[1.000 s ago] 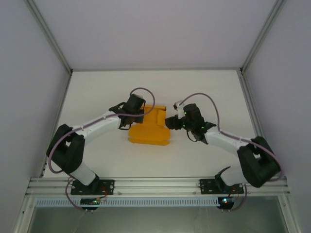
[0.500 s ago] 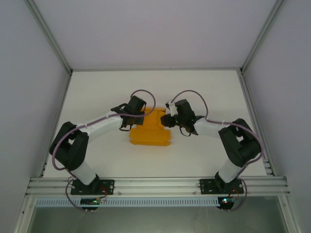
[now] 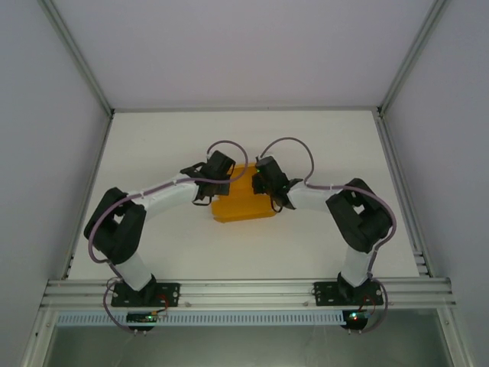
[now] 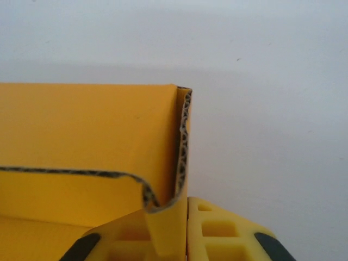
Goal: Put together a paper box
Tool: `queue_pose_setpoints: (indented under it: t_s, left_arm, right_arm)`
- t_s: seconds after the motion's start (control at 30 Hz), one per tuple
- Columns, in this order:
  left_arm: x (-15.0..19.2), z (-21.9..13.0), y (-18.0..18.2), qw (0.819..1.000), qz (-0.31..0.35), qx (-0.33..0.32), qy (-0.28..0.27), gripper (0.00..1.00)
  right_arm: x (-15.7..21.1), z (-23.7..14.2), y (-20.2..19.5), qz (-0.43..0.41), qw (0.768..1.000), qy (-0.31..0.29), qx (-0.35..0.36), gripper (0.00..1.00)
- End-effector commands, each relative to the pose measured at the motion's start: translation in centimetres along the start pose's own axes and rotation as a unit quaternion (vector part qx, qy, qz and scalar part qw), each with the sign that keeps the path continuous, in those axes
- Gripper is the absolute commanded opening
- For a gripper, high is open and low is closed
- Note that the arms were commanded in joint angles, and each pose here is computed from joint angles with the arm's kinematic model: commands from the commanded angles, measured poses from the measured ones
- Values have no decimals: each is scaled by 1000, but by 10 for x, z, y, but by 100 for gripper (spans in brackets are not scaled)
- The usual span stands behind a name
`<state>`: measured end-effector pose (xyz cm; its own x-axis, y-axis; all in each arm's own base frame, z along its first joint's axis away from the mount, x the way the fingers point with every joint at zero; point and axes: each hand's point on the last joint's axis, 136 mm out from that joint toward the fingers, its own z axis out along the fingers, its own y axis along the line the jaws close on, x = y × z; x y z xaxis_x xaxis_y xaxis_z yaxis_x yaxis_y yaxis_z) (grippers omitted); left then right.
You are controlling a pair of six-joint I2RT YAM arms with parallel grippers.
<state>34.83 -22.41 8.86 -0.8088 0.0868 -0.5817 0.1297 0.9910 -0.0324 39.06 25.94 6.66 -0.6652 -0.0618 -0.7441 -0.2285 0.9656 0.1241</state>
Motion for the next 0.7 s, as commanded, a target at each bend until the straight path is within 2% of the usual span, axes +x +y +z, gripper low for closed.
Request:
queue_pose_setpoints:
  t_s: [0.0, 0.03, 0.1, 0.17, 0.23, 0.4, 0.5, 0.6, 0.67]
  left_arm:
    - [6, 2, -11, 1000, 1, 9, 17, 0]
    - [5, 1, -11, 1000, -5, 10, 16, 1]
    - [5, 1, -16, 1000, -11, 21, 13, 10]
    - [3, 0, -20, 999, -20, 35, 9, 15]
    - [1, -1, -23, 999, -24, 44, 6, 27]
    - [-4, -3, -26, 998, -31, 52, -1, 45]
    - [-4, -3, -25, 998, -34, 50, -5, 51]
    - [-6, -5, -22, 998, -34, 45, -13, 59]
    - [-7, -7, -19, 998, -35, 40, -17, 61]
  right_arm:
    - [12, 4, -30, -4, 993, 9, 118, 3]
    - [16, 5, -32, -5, 991, 18, 132, 1]
    - [25, 7, -35, -2, 989, 27, 143, 0]
    - [28, 9, -36, -8, 989, 31, 145, 0]
    - [31, 10, -39, -16, 988, 32, 153, 0]
    - [35, 8, -47, -41, 982, 37, 180, 0]
    - [37, 7, -49, -52, 981, 37, 185, 0]
    - [39, 8, -46, -56, 984, 43, 166, 0]
    - [39, 8, -41, -62, 986, 40, 148, 0]
